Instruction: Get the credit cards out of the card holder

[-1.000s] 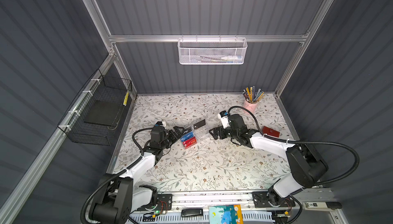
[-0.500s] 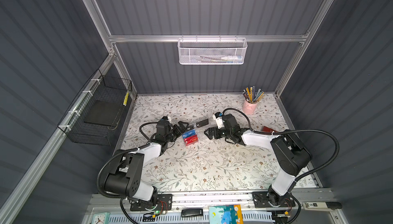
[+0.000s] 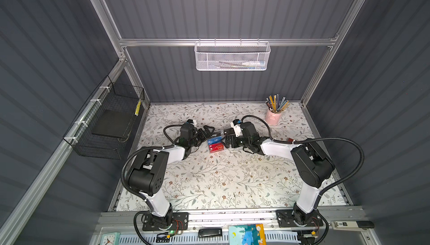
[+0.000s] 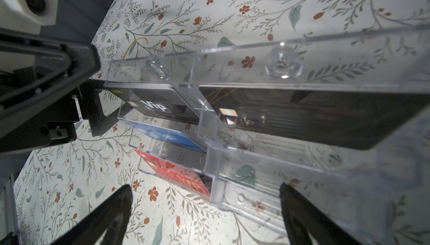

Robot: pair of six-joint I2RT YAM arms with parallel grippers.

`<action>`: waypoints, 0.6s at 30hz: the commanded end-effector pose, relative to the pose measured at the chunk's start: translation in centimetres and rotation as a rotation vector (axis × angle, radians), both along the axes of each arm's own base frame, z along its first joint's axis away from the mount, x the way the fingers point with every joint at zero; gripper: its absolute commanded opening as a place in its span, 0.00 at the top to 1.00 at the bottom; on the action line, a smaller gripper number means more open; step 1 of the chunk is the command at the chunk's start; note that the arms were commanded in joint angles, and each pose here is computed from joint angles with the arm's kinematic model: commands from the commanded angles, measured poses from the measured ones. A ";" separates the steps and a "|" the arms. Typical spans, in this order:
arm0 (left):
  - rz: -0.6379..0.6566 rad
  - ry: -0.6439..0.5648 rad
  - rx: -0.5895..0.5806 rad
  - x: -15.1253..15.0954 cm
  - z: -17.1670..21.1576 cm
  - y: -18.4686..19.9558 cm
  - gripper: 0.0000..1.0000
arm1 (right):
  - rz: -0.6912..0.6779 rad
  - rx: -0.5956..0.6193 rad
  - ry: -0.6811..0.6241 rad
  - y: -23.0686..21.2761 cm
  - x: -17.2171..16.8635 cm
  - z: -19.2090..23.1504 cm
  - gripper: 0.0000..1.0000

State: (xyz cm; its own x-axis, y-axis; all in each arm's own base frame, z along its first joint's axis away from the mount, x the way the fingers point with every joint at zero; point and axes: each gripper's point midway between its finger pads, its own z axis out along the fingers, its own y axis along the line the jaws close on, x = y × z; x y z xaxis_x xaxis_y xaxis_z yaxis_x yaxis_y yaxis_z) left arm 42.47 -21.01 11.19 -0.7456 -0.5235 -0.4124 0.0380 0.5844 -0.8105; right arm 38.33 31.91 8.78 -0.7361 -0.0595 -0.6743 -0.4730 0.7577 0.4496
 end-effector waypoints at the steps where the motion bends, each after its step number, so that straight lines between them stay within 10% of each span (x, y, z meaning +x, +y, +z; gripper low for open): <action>1: -0.032 -0.037 -0.007 1.4 0.9 -1.2 0.00 | -0.001 -0.001 0.006 0.4 0.2 0.0 0.01; 9: -0.053 -0.060 0.002 3.4 1.5 -2.1 0.00 | -0.054 -0.053 -0.042 -1.8 -0.4 2.2 0.01; 18: 0.043 -0.097 0.326 2.1 2.6 2.6 0.00 | -0.147 -0.195 -0.047 -6.8 -1.3 1.4 0.01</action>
